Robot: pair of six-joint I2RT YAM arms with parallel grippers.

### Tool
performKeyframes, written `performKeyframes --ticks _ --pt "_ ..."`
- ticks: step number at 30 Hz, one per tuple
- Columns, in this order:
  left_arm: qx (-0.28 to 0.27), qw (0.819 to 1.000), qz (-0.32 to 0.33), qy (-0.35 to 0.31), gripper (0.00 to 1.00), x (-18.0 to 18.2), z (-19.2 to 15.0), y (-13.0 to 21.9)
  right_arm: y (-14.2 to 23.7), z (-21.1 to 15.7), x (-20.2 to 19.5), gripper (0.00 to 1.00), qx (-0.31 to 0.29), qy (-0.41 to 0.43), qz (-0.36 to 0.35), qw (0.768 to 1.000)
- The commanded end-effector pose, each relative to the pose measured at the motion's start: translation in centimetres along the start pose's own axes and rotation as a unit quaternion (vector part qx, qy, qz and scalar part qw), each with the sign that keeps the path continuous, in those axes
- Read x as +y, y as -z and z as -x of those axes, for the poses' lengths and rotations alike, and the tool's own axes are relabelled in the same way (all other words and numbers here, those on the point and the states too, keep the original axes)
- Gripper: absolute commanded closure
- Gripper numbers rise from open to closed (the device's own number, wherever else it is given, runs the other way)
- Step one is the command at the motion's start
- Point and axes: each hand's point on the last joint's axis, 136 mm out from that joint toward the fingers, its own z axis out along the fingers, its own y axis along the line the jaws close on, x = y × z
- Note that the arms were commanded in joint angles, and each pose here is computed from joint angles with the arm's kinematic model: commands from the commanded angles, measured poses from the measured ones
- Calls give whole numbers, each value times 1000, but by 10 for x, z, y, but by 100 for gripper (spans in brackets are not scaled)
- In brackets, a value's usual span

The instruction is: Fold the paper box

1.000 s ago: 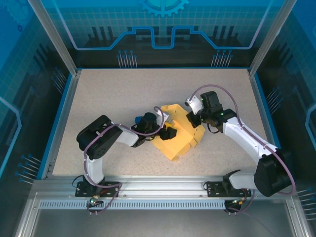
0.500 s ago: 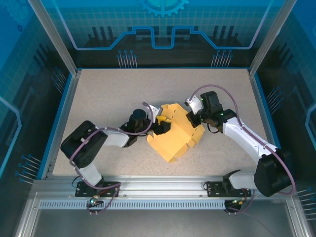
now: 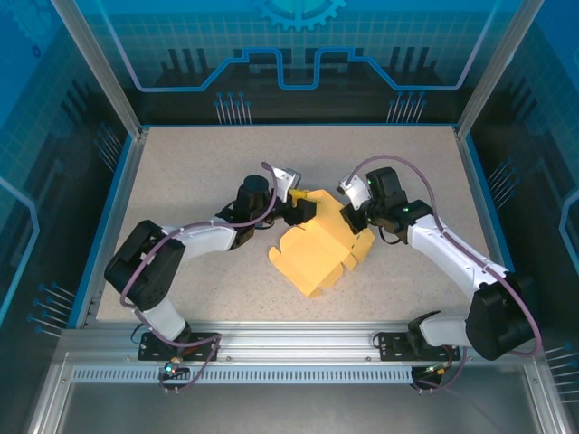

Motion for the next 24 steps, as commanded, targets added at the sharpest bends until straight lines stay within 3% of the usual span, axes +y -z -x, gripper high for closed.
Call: performKeyframes --ticks 1,7,12,17,24 --pt "21 999 -48 4 40 -14 0 -4 -3 1 2 98 0 7 0 1000" --pt "27 993 -112 10 48 -37 -4 -3 -5 4 0 98 -1 1 -3 1000" --pt "38 992 -122 13 48 -40 -14 -9 -8 6 3 98 -6 -2 4 1000" --pt "37 992 -118 13 47 -37 -15 -10 -10 7 5 98 -4 7 5 1000" --pt "19 998 -67 -8 42 -25 -7 13 -1 10 -3 98 1 33 -24 999"
